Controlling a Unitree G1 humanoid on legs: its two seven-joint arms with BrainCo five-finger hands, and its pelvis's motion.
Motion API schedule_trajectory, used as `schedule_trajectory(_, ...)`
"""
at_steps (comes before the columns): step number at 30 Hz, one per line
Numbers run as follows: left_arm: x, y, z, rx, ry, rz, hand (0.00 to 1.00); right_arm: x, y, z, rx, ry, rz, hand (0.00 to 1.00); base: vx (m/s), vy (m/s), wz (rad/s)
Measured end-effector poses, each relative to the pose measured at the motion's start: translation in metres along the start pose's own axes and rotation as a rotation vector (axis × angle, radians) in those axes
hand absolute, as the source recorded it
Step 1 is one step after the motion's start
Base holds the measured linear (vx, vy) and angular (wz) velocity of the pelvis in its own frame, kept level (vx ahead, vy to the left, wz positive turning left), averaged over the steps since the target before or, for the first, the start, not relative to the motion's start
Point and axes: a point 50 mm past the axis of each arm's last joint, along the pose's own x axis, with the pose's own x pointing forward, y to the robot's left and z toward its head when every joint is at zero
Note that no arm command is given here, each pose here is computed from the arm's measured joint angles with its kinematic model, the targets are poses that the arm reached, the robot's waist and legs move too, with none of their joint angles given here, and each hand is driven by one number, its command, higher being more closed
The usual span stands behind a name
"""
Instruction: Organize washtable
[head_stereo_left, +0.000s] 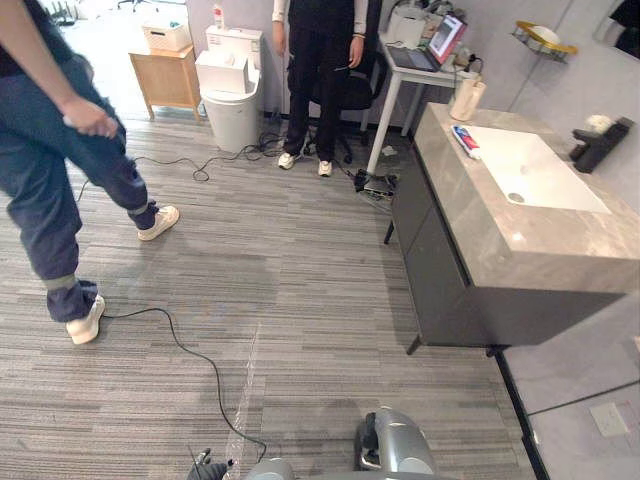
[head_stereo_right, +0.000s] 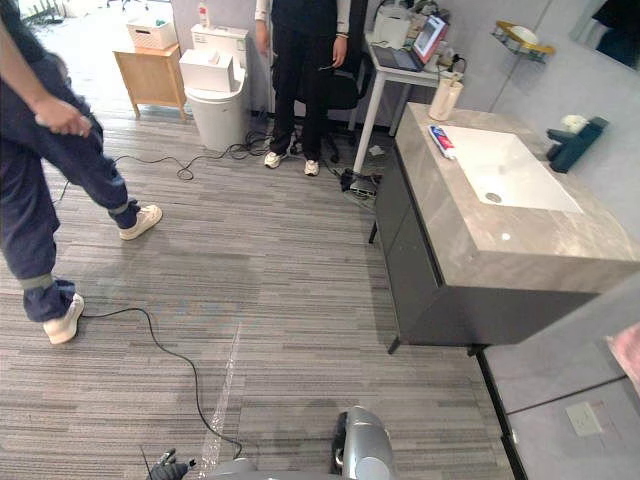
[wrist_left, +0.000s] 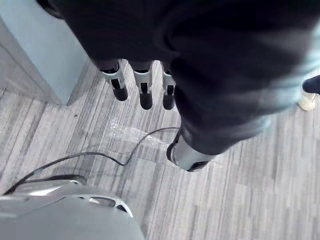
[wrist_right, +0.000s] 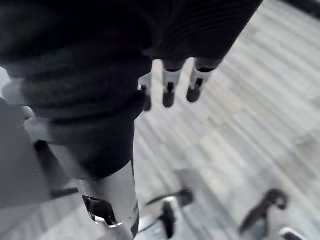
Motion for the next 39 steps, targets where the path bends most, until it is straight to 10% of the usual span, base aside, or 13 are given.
schedule_trajectory(8,-0.013,-0.01,-0.039,-0.067,0.125,-0.043,0.0,-0.002,-0.036,-0.001,-0.031,-0.005,-0.074,0.0,0.65,-0.059,0.24)
schedule_trajectory(17,-0.004,0.004,0.008,-0.171,-0.068,0.015,0.0,0.004,0.0,0.037,-0.114,-0.135,0.005,0.0,0.53,0.039,-1.17)
schedule_trajectory(39,-0.006,-0.018,0.013,-0.181,-0.119,0.004,0.0,-0.001,0.006,0.038,-0.078,-0.182,0.03,0.0,0.28,0.447,-1.28)
